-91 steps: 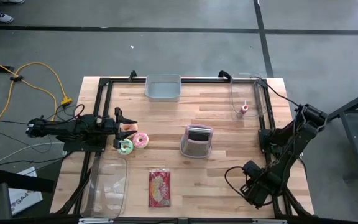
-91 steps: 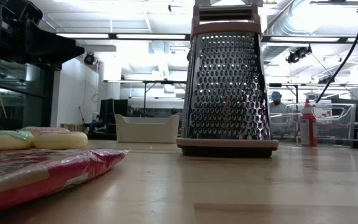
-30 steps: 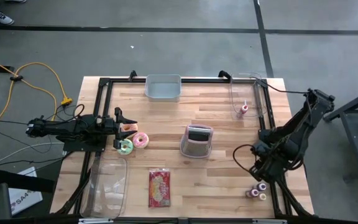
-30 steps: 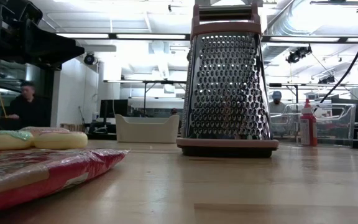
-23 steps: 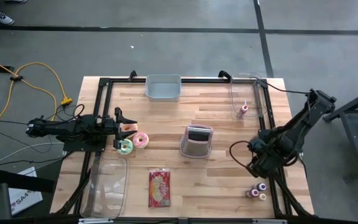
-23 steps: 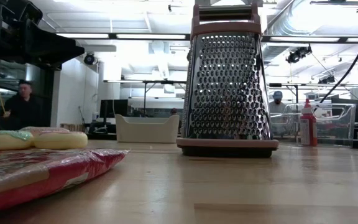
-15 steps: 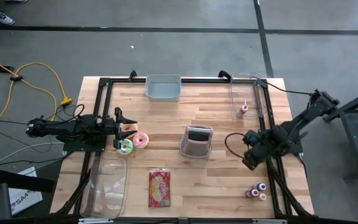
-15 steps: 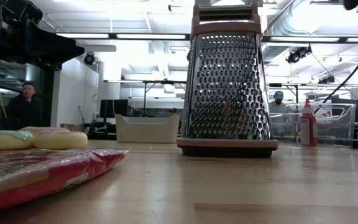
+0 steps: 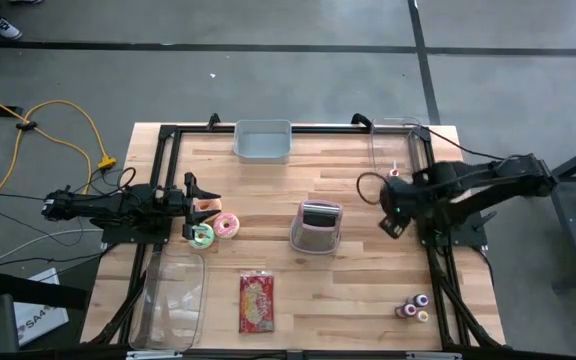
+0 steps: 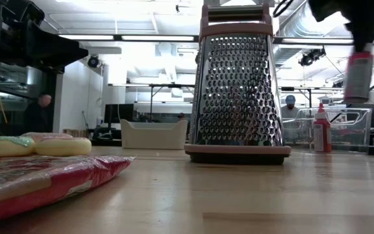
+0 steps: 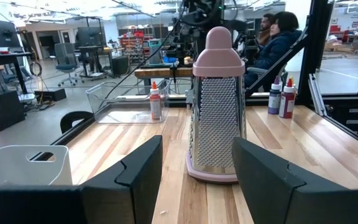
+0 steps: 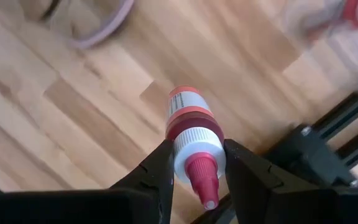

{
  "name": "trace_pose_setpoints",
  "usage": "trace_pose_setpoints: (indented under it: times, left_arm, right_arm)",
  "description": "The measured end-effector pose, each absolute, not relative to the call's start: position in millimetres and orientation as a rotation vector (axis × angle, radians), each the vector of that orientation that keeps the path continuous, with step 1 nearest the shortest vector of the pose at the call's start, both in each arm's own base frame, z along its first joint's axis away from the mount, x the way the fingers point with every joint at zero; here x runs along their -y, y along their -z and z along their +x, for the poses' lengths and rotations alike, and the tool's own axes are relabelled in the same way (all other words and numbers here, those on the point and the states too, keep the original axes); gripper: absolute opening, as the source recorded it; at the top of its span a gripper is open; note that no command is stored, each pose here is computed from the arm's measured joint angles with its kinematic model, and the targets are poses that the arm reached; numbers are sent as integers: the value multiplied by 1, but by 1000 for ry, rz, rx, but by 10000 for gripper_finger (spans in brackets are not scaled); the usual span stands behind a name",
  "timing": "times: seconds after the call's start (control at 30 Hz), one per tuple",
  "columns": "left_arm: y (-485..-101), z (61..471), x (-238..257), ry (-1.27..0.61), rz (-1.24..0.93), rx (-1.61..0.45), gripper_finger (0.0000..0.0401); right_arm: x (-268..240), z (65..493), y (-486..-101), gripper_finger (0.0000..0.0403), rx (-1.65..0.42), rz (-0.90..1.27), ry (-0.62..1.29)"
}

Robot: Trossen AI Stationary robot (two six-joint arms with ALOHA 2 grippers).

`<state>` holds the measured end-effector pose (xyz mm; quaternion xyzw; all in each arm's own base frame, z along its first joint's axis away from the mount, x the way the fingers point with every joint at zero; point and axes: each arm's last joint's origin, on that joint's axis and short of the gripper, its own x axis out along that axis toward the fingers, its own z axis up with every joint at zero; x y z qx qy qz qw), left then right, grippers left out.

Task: Pick & Place Food Item
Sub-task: Put the pink food coloring into the right transparent bin

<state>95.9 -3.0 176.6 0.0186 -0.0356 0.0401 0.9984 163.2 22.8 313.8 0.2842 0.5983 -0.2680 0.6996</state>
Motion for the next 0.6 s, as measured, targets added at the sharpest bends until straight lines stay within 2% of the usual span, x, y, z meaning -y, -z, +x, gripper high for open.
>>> trace_pose_setpoints:
  times: [0.3,0.6]
  left_arm:
    - [-177,96,3,-80,37,71,188]
    - [-177,96,3,-80,37,72,188]
  right_arm:
    - [22,163,-336,110,-1248,641,656]
    - [65,152,-338,111,-1215,712,760]
